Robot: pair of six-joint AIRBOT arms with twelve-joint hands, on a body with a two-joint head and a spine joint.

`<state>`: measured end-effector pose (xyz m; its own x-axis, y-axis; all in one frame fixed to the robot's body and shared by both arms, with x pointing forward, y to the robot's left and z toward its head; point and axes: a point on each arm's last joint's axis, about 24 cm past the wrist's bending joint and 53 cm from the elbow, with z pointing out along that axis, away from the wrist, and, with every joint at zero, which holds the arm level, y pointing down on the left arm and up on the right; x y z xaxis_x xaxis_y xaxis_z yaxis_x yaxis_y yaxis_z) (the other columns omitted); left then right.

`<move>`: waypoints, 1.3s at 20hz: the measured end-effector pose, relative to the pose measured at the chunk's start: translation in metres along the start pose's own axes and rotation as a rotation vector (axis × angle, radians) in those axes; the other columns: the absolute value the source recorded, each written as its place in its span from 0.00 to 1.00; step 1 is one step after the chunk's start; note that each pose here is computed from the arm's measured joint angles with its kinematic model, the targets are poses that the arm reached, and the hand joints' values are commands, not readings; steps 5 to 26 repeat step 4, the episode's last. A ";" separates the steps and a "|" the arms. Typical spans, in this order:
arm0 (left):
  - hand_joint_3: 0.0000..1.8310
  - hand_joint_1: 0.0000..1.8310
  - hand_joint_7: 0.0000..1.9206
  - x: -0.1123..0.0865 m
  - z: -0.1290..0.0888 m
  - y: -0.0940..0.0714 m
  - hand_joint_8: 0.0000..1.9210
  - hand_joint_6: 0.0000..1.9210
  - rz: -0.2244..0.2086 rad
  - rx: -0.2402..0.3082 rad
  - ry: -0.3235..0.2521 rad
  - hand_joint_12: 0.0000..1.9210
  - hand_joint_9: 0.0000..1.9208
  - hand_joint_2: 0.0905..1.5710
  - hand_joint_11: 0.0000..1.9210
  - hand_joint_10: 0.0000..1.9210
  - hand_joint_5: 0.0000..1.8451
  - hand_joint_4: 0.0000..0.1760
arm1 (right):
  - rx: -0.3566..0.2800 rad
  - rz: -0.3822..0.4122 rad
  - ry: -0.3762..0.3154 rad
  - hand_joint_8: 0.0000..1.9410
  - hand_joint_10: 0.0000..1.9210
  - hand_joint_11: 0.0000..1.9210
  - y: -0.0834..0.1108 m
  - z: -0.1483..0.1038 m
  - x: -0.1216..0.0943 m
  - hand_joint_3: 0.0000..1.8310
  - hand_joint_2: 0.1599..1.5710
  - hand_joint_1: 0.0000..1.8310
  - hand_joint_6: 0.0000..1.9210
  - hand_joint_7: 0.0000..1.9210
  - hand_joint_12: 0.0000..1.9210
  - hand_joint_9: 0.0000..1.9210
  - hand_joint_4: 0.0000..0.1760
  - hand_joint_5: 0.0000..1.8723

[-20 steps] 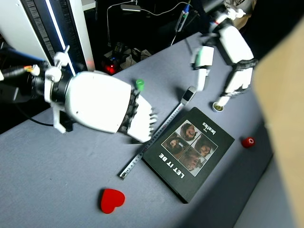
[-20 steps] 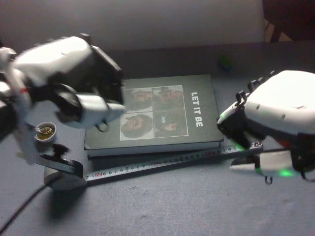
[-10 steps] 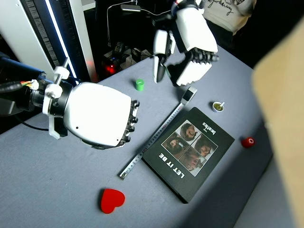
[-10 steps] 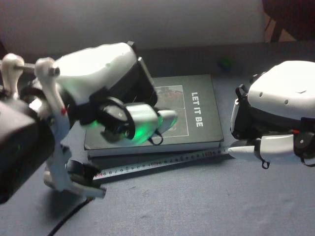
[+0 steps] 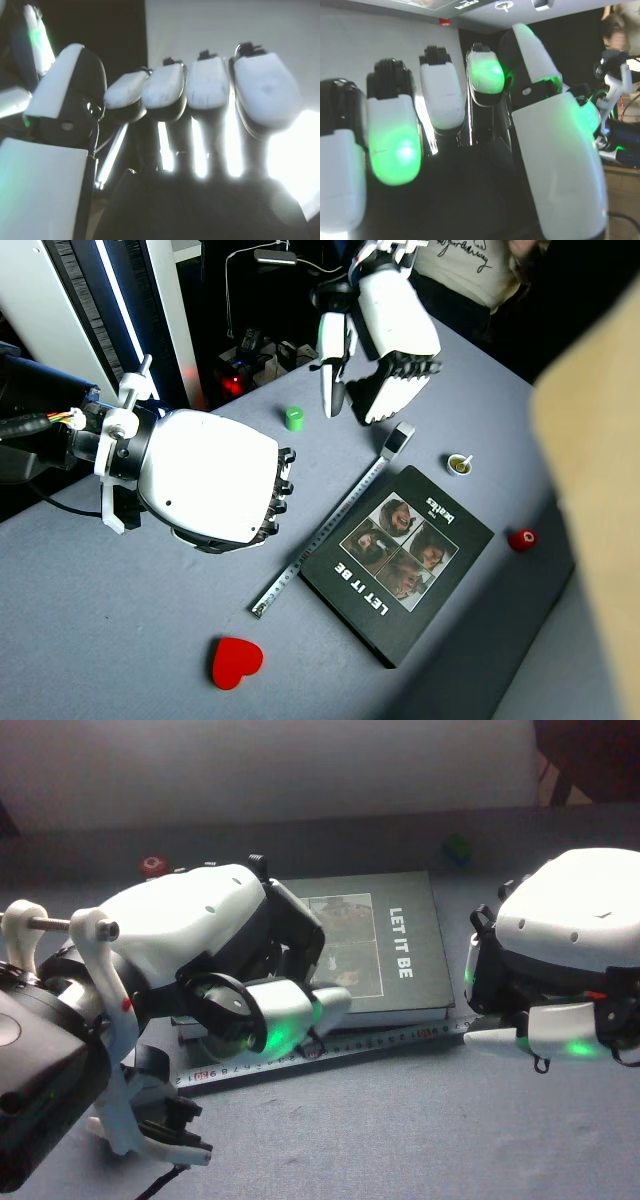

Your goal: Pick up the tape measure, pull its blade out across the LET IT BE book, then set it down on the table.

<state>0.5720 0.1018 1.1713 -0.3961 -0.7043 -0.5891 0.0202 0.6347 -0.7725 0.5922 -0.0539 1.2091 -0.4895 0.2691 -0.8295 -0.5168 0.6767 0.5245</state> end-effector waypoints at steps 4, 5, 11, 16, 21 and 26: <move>0.00 0.42 0.71 0.006 0.000 -0.002 0.76 0.51 -0.013 0.004 0.011 1.00 0.69 0.43 0.68 0.90 0.82 0.00 | 0.000 0.002 0.016 1.00 1.00 1.00 -0.001 0.000 0.000 0.00 0.83 0.51 1.00 0.78 1.00 0.91 1.00 0.70; 0.00 0.42 0.71 0.006 0.000 -0.002 0.76 0.51 -0.013 0.004 0.011 1.00 0.69 0.43 0.68 0.90 0.82 0.00 | 0.000 0.002 0.016 1.00 1.00 1.00 -0.001 0.000 0.000 0.00 0.83 0.51 1.00 0.78 1.00 0.91 1.00 0.70; 0.00 0.42 0.71 0.006 0.000 -0.002 0.76 0.51 -0.013 0.004 0.011 1.00 0.69 0.43 0.68 0.90 0.82 0.00 | 0.000 0.002 0.016 1.00 1.00 1.00 -0.001 0.000 0.000 0.00 0.83 0.51 1.00 0.78 1.00 0.91 1.00 0.70; 0.00 0.42 0.71 0.006 0.000 -0.002 0.76 0.51 -0.013 0.004 0.011 1.00 0.69 0.43 0.68 0.90 0.82 0.00 | 0.000 0.002 0.016 1.00 1.00 1.00 -0.001 0.000 0.000 0.00 0.83 0.51 1.00 0.78 1.00 0.91 1.00 0.70; 0.00 0.42 0.71 0.006 0.000 -0.002 0.76 0.51 -0.013 0.004 0.011 1.00 0.69 0.43 0.68 0.90 0.82 0.00 | 0.000 0.002 0.016 1.00 1.00 1.00 -0.001 0.000 0.000 0.00 0.83 0.51 1.00 0.78 1.00 0.91 1.00 0.70; 0.00 0.42 0.71 0.006 0.000 -0.002 0.76 0.51 -0.013 0.004 0.011 1.00 0.69 0.43 0.68 0.90 0.82 0.00 | 0.000 0.002 0.016 1.00 1.00 1.00 -0.001 0.000 0.000 0.00 0.83 0.51 1.00 0.78 1.00 0.91 1.00 0.70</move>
